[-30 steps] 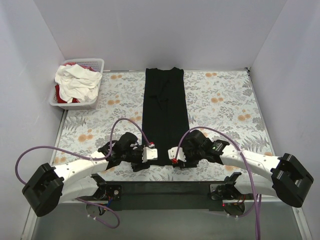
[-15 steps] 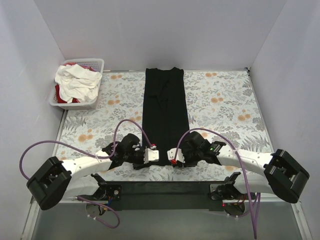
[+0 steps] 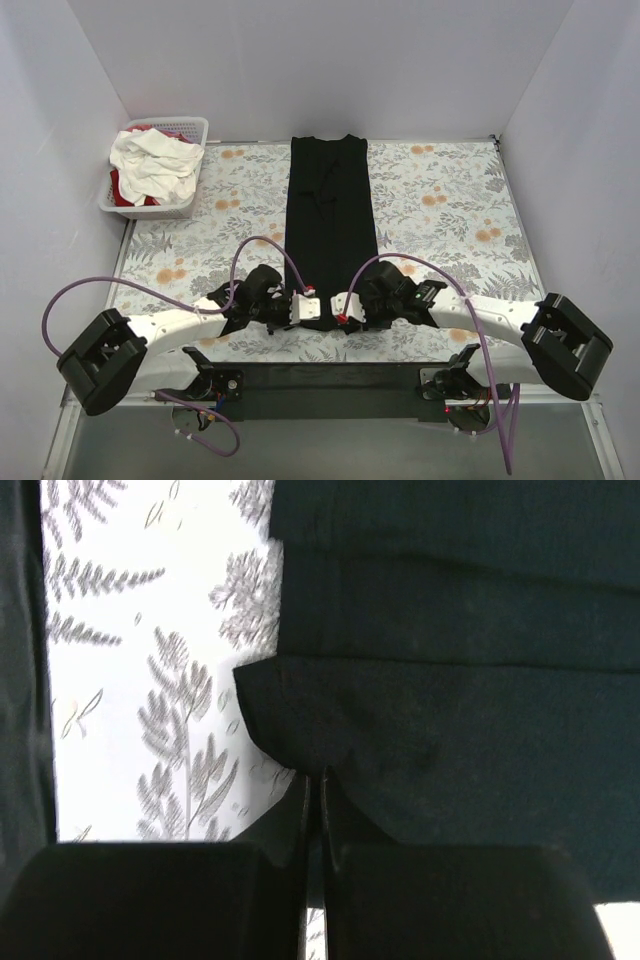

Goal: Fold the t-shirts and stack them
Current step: Fold the tshirt

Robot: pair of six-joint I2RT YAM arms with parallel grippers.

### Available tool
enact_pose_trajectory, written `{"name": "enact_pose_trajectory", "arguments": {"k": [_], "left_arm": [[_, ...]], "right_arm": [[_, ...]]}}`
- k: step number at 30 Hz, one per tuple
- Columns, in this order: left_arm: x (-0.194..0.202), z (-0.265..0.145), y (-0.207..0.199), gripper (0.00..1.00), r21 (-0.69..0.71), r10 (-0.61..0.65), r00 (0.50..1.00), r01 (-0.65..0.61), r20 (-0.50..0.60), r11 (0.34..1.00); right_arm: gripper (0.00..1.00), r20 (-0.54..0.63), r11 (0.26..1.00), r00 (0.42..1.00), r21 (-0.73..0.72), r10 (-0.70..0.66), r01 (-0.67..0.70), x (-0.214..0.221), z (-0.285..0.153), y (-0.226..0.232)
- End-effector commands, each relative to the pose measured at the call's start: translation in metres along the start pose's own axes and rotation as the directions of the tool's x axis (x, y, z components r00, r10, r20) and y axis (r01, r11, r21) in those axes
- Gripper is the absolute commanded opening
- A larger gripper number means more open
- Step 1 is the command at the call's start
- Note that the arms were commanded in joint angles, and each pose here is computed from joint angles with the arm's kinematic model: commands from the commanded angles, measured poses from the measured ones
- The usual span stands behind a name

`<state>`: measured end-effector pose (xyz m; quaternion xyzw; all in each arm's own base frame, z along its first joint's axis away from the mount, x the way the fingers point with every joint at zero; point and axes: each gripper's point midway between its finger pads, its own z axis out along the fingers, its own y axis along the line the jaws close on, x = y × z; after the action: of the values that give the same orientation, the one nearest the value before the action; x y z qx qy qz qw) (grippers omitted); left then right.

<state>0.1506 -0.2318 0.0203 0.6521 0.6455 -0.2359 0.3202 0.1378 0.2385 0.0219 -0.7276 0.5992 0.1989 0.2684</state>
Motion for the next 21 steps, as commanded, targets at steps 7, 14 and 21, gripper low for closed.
{"name": "enact_pose_trajectory", "arguments": {"k": [7,14,21], "left_arm": [[-0.031,-0.029,-0.036,0.00,0.111,0.026,0.999,-0.031,0.047,0.993],[-0.056,-0.048,0.019,0.00,-0.049,0.031,0.995,-0.026,0.096,0.998],[-0.062,-0.056,0.100,0.00,-0.186,0.096,0.989,-0.074,0.115,0.980]], "right_arm": [[0.01,-0.040,0.997,0.999,-0.075,0.017,-0.020,-0.006,-0.017,0.032],[0.01,0.044,0.995,0.996,0.078,-0.071,0.068,-0.044,-0.042,-0.026],[0.01,0.022,0.980,0.989,0.140,-0.144,0.140,-0.040,-0.050,-0.083]]}}
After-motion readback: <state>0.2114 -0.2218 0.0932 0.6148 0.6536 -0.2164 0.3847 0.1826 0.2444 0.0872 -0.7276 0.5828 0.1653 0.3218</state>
